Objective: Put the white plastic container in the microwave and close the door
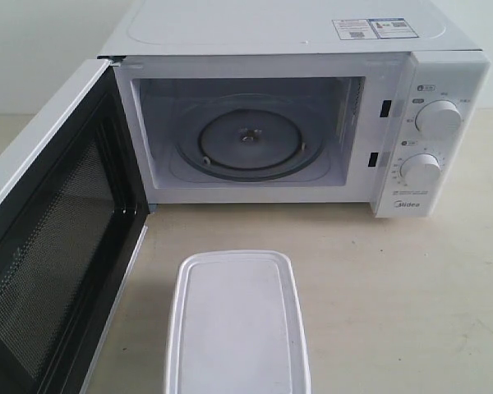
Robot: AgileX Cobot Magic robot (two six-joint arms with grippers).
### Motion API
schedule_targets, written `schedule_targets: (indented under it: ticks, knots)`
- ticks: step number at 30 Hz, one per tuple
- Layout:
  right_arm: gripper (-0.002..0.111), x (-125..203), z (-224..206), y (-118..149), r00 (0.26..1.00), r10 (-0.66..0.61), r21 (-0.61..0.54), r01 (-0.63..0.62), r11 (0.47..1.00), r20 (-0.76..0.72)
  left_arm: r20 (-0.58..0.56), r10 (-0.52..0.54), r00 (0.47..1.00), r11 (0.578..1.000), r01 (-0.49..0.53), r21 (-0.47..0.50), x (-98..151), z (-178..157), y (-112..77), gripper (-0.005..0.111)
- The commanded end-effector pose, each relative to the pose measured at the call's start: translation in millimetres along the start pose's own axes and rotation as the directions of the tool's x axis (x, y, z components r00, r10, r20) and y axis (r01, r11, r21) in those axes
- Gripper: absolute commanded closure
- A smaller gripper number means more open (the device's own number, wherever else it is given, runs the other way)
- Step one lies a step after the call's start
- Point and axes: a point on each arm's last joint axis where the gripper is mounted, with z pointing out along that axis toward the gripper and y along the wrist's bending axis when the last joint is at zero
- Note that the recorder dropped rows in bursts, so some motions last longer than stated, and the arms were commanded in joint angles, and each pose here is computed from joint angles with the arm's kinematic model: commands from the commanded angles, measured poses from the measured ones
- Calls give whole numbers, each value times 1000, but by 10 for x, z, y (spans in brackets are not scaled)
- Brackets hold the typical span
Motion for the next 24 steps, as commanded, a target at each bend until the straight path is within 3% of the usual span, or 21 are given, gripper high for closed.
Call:
schedule_targets:
  ticks: [1, 8, 13, 15, 24]
  knots:
    - [108, -232, 410, 97, 994, -102, -23, 101, 995, -50, 0, 0, 1000, 1000, 0, 7, 10, 1, -4, 102]
    - [108, -164, 1375, 274, 910, -159, -105, 128, 986, -383, 0, 0, 1000, 1000, 0, 7, 10, 1, -4, 102]
    - [108, 217, 1819, 333, 840, -52, -87, 5, 996, -541, 0, 0, 1000, 1000, 0, 7, 10, 1, -4, 102]
    - [108, 384, 1885, 327, 799, 22, -47, -63, 997, -601, 0, 0, 1000, 1000, 0, 7, 10, 1, -4, 102]
    - [108, 1281, 1666, 104, 566, 17, 13, -11, 1000, -824, 0, 0, 1000, 1000, 0, 7, 10, 1, -4, 102]
